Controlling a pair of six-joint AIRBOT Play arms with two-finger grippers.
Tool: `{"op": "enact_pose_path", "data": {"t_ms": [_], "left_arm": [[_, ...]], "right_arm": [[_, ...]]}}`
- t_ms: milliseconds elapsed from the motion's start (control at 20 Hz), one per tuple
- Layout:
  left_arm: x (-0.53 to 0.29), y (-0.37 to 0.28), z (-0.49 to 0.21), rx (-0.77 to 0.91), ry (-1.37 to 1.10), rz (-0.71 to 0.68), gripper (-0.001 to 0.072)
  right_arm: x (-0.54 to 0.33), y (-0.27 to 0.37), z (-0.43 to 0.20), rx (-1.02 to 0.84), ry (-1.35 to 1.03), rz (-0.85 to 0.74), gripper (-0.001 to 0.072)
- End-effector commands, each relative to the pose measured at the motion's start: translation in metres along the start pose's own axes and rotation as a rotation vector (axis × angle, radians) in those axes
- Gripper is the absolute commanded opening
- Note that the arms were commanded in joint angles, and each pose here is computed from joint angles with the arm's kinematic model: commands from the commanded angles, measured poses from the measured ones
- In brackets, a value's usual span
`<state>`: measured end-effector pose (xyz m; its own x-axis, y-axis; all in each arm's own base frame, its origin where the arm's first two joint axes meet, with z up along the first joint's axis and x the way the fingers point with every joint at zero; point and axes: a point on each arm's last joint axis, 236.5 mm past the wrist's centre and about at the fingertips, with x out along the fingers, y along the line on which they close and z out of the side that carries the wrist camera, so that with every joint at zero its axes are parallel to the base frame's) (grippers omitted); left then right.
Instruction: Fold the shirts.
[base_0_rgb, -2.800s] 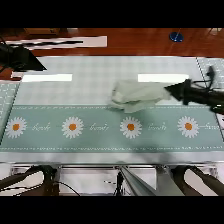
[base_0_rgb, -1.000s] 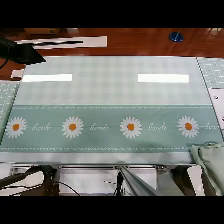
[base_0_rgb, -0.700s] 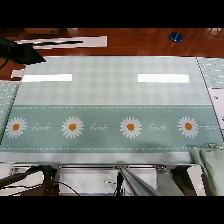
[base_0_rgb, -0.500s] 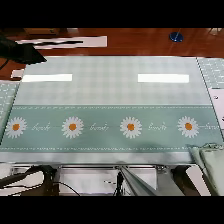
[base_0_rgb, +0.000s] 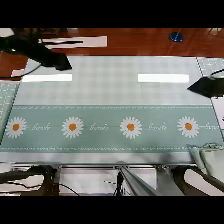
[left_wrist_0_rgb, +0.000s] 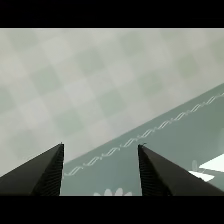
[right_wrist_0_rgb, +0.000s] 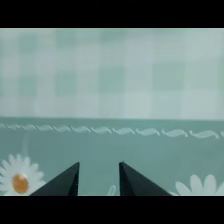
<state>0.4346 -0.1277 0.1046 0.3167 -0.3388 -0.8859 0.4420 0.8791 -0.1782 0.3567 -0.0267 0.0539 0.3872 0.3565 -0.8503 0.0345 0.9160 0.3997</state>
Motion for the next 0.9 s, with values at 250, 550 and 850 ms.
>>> {"op": "enact_pose_path", "data": {"t_ms": [250,550,850], "left_arm": [[0.049,-0.027,-0.058,0.067,0.263,0.188,0.0449],[0.068,-0.059,-0.084,0.008,0.071,0.095,0.0449],[0.059,-0.062,-0.065,0.025,-0.054,0.101,0.0449]], "right_arm": [[0.038,0.028,-0.021,-0.277,0.152,-0.13,0.0333],[0.05,0.057,-0.014,-0.386,0.112,-0.107,0.0348],[0.051,0.054,0.007,-0.4,0.029,-0.138,0.0348]]}}
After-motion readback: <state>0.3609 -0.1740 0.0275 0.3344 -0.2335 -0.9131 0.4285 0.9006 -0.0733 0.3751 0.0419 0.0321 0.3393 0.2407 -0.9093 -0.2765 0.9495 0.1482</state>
